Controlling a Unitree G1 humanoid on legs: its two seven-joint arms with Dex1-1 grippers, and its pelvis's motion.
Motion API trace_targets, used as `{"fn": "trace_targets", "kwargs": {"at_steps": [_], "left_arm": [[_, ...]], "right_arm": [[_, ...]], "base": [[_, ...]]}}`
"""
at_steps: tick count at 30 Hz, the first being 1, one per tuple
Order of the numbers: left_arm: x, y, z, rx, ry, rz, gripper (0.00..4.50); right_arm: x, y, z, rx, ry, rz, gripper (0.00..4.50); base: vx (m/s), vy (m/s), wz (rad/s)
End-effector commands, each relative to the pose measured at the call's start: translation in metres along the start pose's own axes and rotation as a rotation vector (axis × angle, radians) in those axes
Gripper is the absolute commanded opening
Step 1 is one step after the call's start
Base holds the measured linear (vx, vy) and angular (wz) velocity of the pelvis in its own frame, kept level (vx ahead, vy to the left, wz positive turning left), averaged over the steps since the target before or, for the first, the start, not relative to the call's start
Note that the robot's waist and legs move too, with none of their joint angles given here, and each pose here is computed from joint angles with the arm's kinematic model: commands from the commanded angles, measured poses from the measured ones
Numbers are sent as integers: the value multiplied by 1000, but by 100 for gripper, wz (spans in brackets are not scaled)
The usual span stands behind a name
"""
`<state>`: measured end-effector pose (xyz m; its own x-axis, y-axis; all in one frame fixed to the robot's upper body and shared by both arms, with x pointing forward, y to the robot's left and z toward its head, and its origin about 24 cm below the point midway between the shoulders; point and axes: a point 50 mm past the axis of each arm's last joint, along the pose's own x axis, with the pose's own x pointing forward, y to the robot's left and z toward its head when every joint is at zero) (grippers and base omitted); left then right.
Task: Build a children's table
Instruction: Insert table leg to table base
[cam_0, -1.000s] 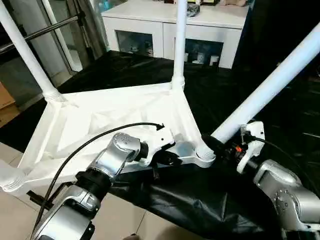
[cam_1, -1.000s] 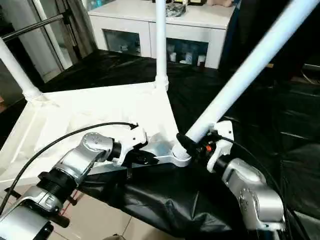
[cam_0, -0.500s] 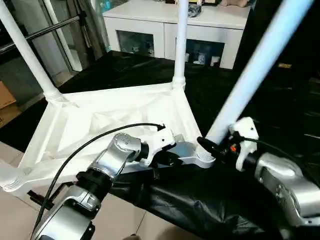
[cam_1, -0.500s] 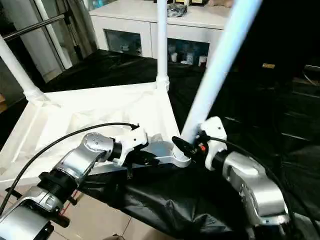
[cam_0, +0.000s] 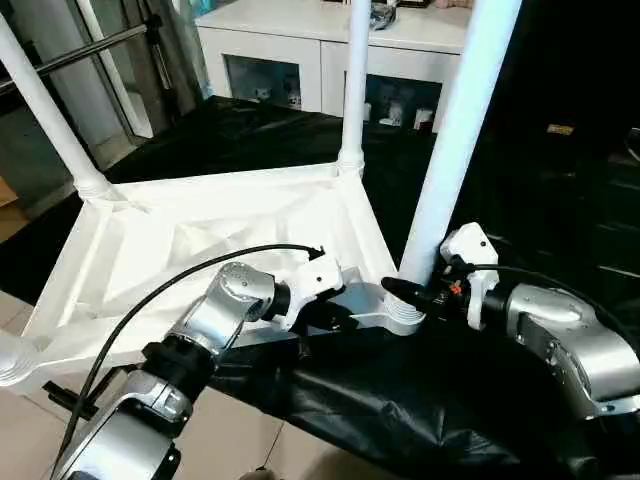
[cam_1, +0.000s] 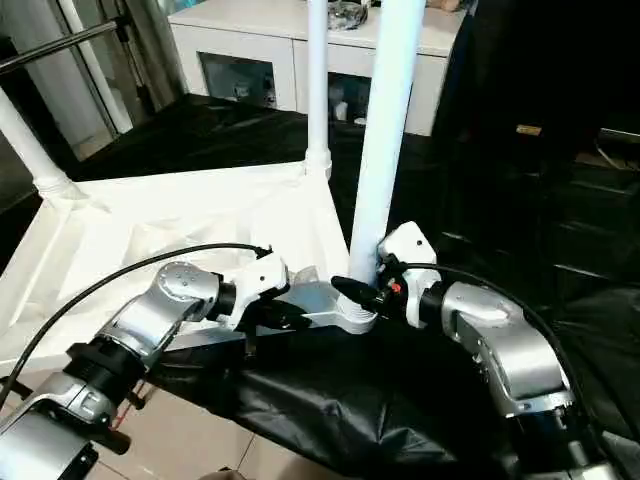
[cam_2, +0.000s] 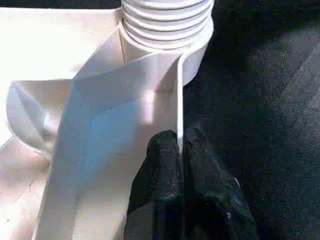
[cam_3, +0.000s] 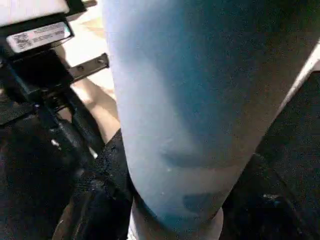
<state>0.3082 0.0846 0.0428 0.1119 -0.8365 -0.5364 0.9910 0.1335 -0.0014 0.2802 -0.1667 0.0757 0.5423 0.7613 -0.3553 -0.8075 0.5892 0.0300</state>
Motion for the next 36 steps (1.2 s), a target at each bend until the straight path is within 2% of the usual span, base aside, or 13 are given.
{"fn": "trace_targets", "kwargs": {"at_steps": [1,11,19,24,26,29,31,36], "left_arm": [[-6,1,19,64,-77,-18,0],[-16,-12,32,144,-80,-96,0],[-16,-9,43,138,-90,-54,0],[-13,7,52,72,-89,103,0],[-8,15,60,38,-86,196,0],[-5,18,65,15,-93,237,0],[12,22,79,-82,-96,342,0],[28,19,85,-107,-87,369,0]], "right_arm": [[7,13,-38,87,149,90,190],[0,18,-36,-3,120,265,190],[0,17,-35,-21,116,249,190],[5,8,-40,40,135,15,190],[11,14,-38,97,126,-86,190],[16,19,-37,134,120,-127,190],[36,26,-38,242,142,-297,190],[50,29,-38,313,150,-363,189]], "base": [[0,0,0],[0,0,0],[0,0,0],[0,0,0],[0,0,0],[0,0,0],[0,0,0],[0,0,0]]}}
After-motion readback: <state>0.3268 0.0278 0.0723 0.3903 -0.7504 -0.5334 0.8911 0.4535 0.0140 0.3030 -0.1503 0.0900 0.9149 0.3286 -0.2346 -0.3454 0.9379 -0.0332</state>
